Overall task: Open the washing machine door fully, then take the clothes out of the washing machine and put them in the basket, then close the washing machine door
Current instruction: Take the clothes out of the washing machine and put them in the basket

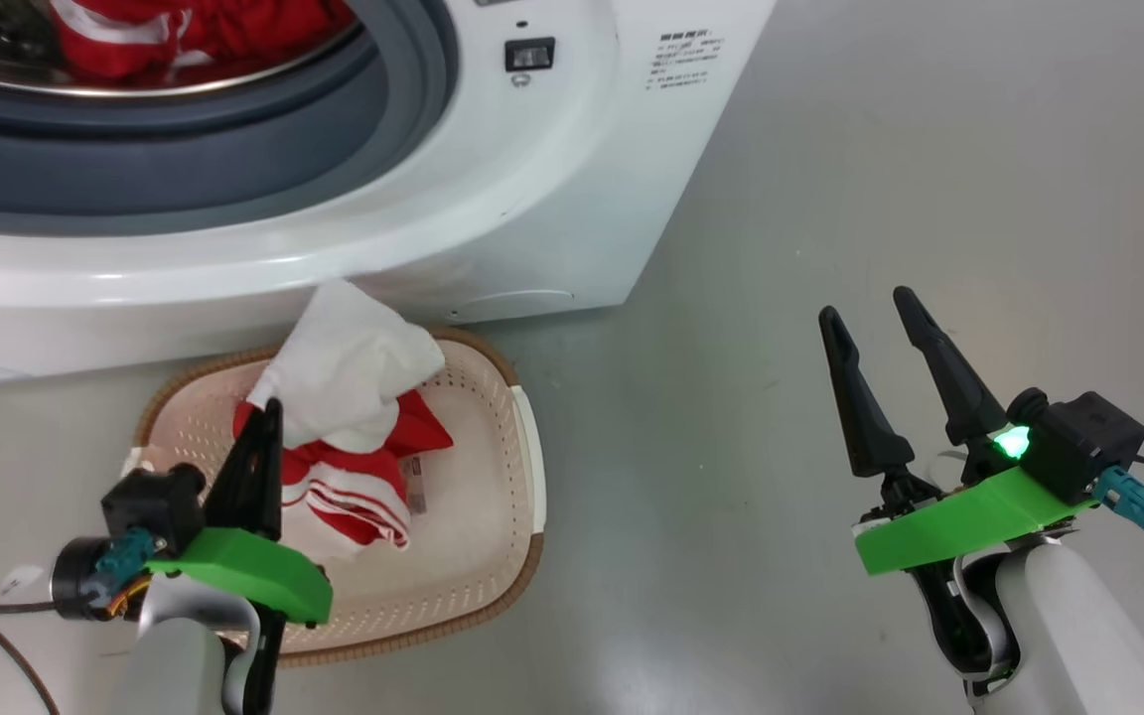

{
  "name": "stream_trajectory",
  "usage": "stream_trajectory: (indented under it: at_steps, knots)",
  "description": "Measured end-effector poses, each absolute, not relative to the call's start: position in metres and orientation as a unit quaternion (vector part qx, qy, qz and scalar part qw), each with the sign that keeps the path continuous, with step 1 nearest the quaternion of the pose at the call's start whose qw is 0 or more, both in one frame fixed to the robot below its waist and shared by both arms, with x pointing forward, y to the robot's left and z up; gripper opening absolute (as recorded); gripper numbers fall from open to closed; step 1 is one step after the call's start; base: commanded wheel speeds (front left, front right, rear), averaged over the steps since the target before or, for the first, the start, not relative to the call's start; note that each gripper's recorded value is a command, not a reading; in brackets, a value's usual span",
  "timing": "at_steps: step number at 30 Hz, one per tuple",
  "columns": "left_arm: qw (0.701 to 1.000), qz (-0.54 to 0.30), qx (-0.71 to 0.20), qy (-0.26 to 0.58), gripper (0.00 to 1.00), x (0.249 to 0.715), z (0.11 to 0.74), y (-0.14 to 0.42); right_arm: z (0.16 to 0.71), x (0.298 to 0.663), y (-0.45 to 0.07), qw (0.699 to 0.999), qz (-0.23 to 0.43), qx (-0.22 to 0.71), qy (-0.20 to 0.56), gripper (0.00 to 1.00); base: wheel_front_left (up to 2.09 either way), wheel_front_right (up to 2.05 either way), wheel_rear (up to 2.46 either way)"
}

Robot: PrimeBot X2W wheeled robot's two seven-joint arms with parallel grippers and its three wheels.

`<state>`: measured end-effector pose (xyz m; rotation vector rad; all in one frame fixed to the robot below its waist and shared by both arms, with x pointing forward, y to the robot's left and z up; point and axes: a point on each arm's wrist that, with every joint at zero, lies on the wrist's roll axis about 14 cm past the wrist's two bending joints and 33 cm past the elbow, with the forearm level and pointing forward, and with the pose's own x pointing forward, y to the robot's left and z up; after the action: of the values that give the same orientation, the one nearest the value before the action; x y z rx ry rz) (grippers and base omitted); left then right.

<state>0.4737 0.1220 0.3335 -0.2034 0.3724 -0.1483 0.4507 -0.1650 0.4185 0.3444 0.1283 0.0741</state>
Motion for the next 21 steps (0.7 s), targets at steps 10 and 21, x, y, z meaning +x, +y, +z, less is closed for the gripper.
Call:
stream_trajectory:
  at_steps: [10, 21]
  knots:
    - [0.952, -0.091, -0.078, 0.283, 0.00, 0.462, 0.269, 0.114, 0.403, 0.463, -0.169, 0.982, 0.030, 0.169, 0.073, 1.00, 0.00, 0.00, 0.00]
    - [0.923, -0.108, -0.051, 0.365, 0.00, 0.454, 0.214, 0.110, 0.381, 0.474, -0.171, 0.982, 0.025, 0.164, 0.091, 1.00, 0.00, 0.00, 0.00]
